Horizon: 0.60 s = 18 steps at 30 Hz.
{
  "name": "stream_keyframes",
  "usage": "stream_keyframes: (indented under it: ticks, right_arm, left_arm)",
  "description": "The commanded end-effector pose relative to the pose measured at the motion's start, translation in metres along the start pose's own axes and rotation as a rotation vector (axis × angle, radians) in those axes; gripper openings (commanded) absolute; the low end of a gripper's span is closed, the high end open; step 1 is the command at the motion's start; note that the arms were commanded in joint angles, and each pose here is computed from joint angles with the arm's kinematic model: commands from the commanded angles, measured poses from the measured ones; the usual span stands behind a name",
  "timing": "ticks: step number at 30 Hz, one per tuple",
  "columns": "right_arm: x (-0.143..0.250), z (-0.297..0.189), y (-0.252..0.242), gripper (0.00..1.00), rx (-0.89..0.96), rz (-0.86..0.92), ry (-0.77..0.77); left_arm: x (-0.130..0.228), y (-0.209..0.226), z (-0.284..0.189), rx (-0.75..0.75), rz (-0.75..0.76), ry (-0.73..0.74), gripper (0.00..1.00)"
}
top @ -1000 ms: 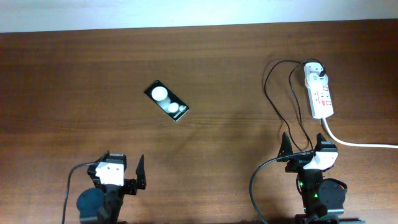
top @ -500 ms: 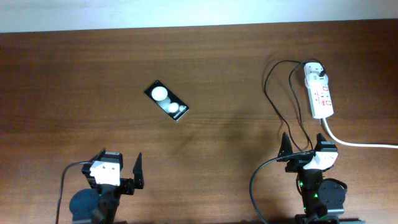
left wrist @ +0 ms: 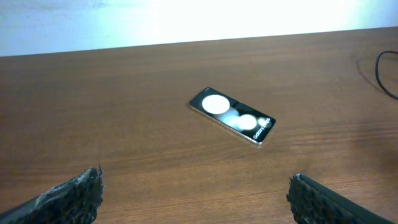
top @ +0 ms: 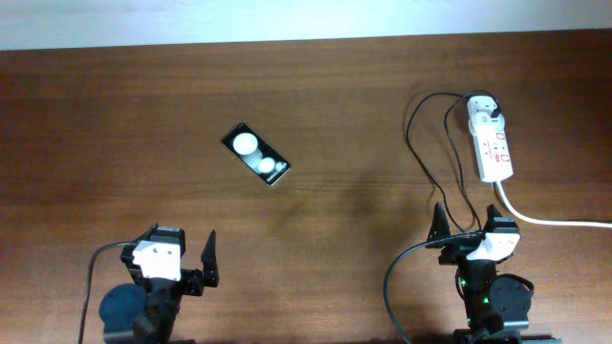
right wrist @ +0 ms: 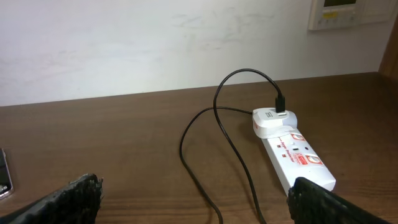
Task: Plug charger to phone and switch on socket
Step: 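Raise the left gripper and move it toward the black phone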
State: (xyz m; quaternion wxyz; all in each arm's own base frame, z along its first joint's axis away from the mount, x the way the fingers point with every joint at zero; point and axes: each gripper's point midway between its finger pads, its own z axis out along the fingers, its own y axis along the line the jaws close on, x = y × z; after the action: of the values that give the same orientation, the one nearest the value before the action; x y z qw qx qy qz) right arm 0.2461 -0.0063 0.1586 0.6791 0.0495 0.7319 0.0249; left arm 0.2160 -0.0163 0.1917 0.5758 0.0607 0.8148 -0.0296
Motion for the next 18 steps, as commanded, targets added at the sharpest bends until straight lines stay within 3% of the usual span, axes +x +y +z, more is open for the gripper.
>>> stream_keyframes:
  ticks: [1, 13, 18]
  right_arm:
    - [0.003, 0.0, -0.004, 0.99, 0.017, 0.003, 0.002]
    - [0.003, 0.0, -0.004, 0.99, 0.017, 0.003, 0.002]
    - [0.003, 0.0, -0.004, 0.99, 0.017, 0.003, 0.002]
  left_arm:
    - [-0.012, -0.011, -0.002, 0.067, 0.013, -0.01, 0.99]
    - [-0.014, -0.014, 0.002, 0.112, -0.047, 0.233, 0.99]
    - [-0.021, -0.035, 0.005, 0.254, -0.104, 0.349, 0.99]
